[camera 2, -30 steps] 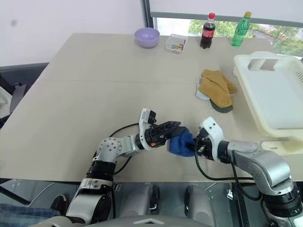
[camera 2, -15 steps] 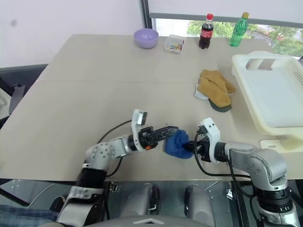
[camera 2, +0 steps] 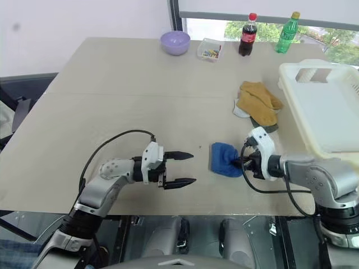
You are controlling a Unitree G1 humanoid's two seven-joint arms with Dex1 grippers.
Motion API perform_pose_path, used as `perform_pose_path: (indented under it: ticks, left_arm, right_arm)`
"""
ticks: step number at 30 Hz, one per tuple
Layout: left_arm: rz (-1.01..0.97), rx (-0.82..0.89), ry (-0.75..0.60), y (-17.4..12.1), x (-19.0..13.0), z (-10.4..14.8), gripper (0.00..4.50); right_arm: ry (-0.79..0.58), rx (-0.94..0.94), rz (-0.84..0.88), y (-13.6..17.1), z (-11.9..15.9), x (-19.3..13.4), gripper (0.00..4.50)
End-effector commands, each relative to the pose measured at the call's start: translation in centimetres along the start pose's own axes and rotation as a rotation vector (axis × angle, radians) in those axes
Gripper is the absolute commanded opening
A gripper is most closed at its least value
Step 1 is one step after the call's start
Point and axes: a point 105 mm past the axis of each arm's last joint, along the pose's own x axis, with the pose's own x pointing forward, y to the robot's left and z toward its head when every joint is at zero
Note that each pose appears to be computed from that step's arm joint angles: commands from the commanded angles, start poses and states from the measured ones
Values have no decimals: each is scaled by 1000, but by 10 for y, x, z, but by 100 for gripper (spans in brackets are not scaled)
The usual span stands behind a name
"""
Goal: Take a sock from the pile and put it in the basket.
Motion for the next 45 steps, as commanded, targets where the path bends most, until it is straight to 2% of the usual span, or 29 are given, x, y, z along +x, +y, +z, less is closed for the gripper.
perform_pose_path:
  ticks: [1, 3, 8, 13, 24, 28, 33, 34, 35, 37, 38, 41, 45]
  left_arm:
    - [-15, 70, -33, -1, 11, 10, 410]
    - [-13, 83, -46, 0, 17, 11, 410]
    - [31, 62, -146, 12, 35, 33, 410]
    - [95, 38, -216, 36, 50, 57, 410]
    - [65, 130, -311, 44, 61, 93, 410]
    - [31, 104, -376, 38, 63, 103, 410]
    - [-3, 125, -356, 29, 70, 99, 410]
    - [-4, 123, -358, 29, 71, 99, 410]
    - [-5, 123, -357, 28, 72, 98, 410]
    - [-11, 122, -360, 26, 73, 98, 410]
    - [-12, 117, -367, 26, 73, 99, 410]
    - [-9, 83, -404, 25, 71, 103, 410]
    - [-10, 91, -377, 23, 70, 97, 410]
  right_arm:
    - [-14, -76, 0, 2, 20, -22, 6]
    - [-31, -90, -56, -7, 35, -36, 6]
    - [-126, -71, -171, -29, 77, -81, 6]
    - [-214, 57, -257, -59, 89, -114, 6]
    - [-540, 509, -499, -150, 85, -191, 6]
    - [-560, 619, -575, -172, 70, -196, 6]
    - [-557, 757, -654, -195, 48, -194, 6]
    - [-558, 773, -651, -196, 47, -193, 82]
    - [-557, 789, -652, -198, 44, -192, 113]
    - [-554, 815, -670, -201, 40, -194, 228]
    - [-554, 826, -679, -202, 38, -195, 263]
    - [-556, 843, -696, -204, 34, -199, 412]
    - [-557, 756, -699, -198, 39, -211, 412]
